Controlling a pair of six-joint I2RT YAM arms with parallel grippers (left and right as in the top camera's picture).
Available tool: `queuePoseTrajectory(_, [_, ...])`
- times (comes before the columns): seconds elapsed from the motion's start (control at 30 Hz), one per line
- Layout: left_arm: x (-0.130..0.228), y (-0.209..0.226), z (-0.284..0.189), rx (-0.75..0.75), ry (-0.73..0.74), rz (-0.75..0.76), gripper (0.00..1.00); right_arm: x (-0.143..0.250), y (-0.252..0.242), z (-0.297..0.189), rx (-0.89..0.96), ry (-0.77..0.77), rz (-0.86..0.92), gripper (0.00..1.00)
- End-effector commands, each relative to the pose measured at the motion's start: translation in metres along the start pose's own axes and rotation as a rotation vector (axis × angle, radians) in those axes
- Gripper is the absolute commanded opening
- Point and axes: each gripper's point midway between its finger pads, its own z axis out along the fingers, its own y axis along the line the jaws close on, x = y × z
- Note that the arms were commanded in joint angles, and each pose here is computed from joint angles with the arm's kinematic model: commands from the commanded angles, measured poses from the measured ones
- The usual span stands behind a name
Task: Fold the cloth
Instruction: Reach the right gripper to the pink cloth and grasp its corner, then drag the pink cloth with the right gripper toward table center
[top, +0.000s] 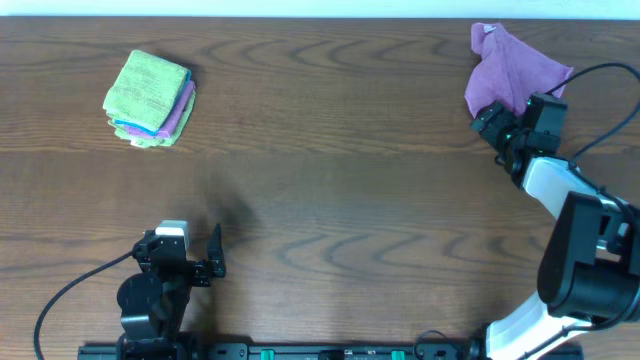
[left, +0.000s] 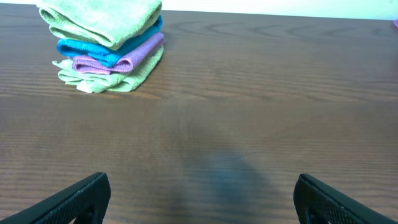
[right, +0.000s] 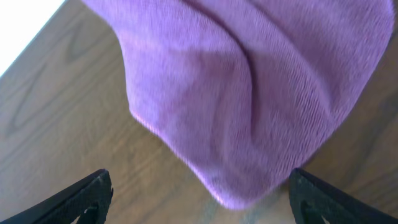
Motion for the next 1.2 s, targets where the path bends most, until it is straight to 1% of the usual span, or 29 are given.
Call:
queuePoseTrajectory(0.0, [0.009, 0.0, 0.003, -0.001, 0.02, -0.006, 0.95, -0.013, -0.012, 0.005, 0.053, -0.052, 0.034, 0.89])
queuePoseTrajectory(0.23, [0.009, 0.0, 0.003, -0.001, 0.02, -0.006, 0.95, -0.011, -0.021, 0.021, 0.086, -0.035, 0.036, 0.88])
queuePoseTrajectory(0.27, [0.009, 0.0, 0.003, -0.001, 0.02, -0.006, 0.95, -0.009, -0.023, 0.023, 0.089, -0.031, 0.036, 0.86])
queuePoseTrajectory(0.3, [0.009, 0.0, 0.003, -0.001, 0.02, -0.006, 0.95, -0.007, -0.024, 0.024, 0.093, -0.025, 0.033, 0.82])
queuePoseTrajectory(0.33, [0.009, 0.0, 0.003, -0.001, 0.02, -0.006, 0.95, -0.005, -0.026, 0.026, 0.097, -0.019, 0.033, 0.76])
queuePoseTrajectory(0.37, [0.009, 0.0, 0.003, -0.001, 0.02, -0.006, 0.95, -0.003, -0.028, 0.027, 0.102, -0.013, 0.035, 0.65])
queuePoseTrajectory(0.43, [0.009, 0.0, 0.003, -0.001, 0.02, -0.006, 0.95, 0.002, -0.033, 0.03, 0.113, 0.002, 0.036, 0.4])
queuePoseTrajectory(0.5, [0.009, 0.0, 0.003, -0.001, 0.02, -0.006, 0.95, 0.005, -0.034, 0.031, 0.119, 0.013, 0.037, 0.1])
queuePoseTrajectory(0.53, [0.009, 0.0, 0.003, -0.001, 0.02, -0.006, 0.95, 0.006, -0.034, 0.031, 0.117, 0.018, 0.038, 0.03])
queuePoseTrajectory(0.57, [0.009, 0.0, 0.003, -0.001, 0.02, -0.006, 0.95, 0.007, -0.033, 0.031, 0.112, 0.026, 0.038, 0.01])
queuePoseTrajectory(0.67, [0.009, 0.0, 0.003, -0.001, 0.02, -0.006, 0.95, 0.018, -0.026, 0.03, 0.067, 0.082, 0.043, 0.01])
queuePoseTrajectory(0.8, [0.009, 0.0, 0.003, -0.001, 0.02, -0.006, 0.96, 0.035, 0.005, 0.024, -0.099, 0.189, 0.051, 0.01])
queuePoseTrajectory(0.93, [0.009, 0.0, 0.003, -0.001, 0.02, -0.006, 0.95, 0.051, 0.056, 0.002, -0.328, 0.301, 0.035, 0.01])
queuePoseTrajectory(1.03, [0.009, 0.0, 0.003, -0.001, 0.02, -0.006, 0.95, 0.065, 0.098, -0.024, -0.476, 0.375, -0.005, 0.01])
queuePoseTrajectory(1.17, [0.009, 0.0, 0.003, -0.001, 0.02, -0.006, 0.95, 0.095, 0.154, -0.069, -0.595, 0.455, -0.1, 0.01])
